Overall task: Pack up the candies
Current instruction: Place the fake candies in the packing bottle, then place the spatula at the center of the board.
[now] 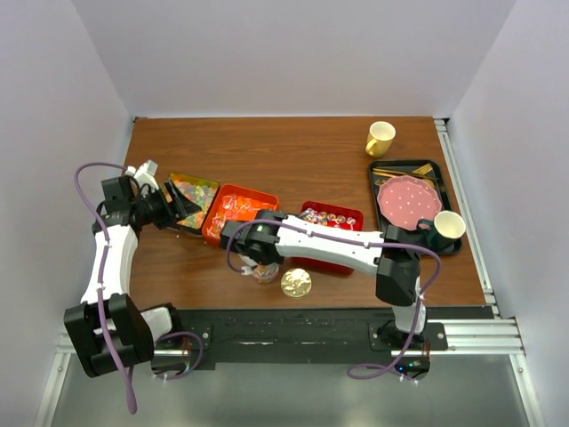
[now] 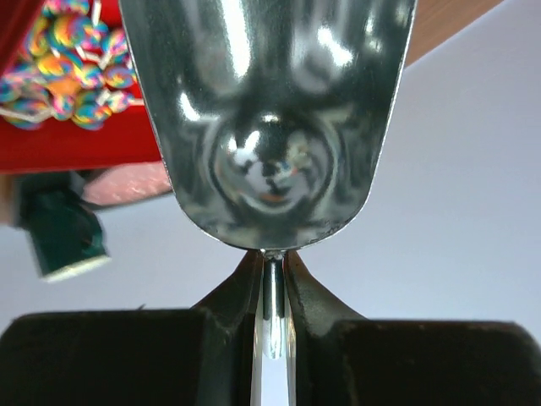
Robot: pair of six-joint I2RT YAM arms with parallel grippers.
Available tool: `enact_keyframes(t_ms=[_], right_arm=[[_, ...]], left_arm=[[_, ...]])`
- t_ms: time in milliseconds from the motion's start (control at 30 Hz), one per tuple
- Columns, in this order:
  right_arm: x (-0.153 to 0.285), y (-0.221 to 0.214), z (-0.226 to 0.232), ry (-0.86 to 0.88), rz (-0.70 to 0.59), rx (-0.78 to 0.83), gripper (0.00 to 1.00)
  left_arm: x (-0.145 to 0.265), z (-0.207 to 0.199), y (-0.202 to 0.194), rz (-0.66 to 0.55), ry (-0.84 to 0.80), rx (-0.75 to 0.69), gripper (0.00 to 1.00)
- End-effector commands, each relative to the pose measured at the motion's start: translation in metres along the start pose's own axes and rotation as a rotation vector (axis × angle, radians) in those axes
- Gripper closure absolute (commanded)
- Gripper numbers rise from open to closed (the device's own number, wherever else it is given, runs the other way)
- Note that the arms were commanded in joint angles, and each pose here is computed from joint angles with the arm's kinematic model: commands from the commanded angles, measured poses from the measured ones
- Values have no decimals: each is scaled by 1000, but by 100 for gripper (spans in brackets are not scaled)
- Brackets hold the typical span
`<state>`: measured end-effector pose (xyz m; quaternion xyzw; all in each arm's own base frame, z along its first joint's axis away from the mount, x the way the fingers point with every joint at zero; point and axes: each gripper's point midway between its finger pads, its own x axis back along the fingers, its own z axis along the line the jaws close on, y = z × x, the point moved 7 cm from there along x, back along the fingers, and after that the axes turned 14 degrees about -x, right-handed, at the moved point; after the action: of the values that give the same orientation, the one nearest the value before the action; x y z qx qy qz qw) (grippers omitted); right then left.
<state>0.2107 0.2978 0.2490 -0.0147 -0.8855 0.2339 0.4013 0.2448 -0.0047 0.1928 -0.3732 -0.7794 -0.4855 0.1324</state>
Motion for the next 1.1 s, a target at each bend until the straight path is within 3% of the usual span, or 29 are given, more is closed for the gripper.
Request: enact_keyframes(t_ms=[0,100,200,400,567,700,900,1067], right_arm=[[9,-50,-8,220,-20,-337,100],[-21,-83,-19,377,-53,-677,100],[-46,-110,-27,475,-100,-915,100],[-85,-158,-46,588,-143,-1248,100],[-125,-183,-38,681,-80,-1408,100],[-150,-209,-38,632,-84,-1534,100],[-185,-204,-18,461,-181,-1648,100],[-219,-184,1,550,-113,-1678,100]], left_arm=[[4,-4,7,-63,-38,-67,29],[1,-7,8,-83,-86,-93,29],[-2,-12,10,-96,-122,-152,29],[-15,-43,12,-45,-210,-417,32],[-25,-72,10,-51,-284,-574,33],[-28,-73,7,-47,-259,-631,33],[-32,-61,12,-51,-167,-711,33],[-34,-58,17,-48,-147,-719,33]])
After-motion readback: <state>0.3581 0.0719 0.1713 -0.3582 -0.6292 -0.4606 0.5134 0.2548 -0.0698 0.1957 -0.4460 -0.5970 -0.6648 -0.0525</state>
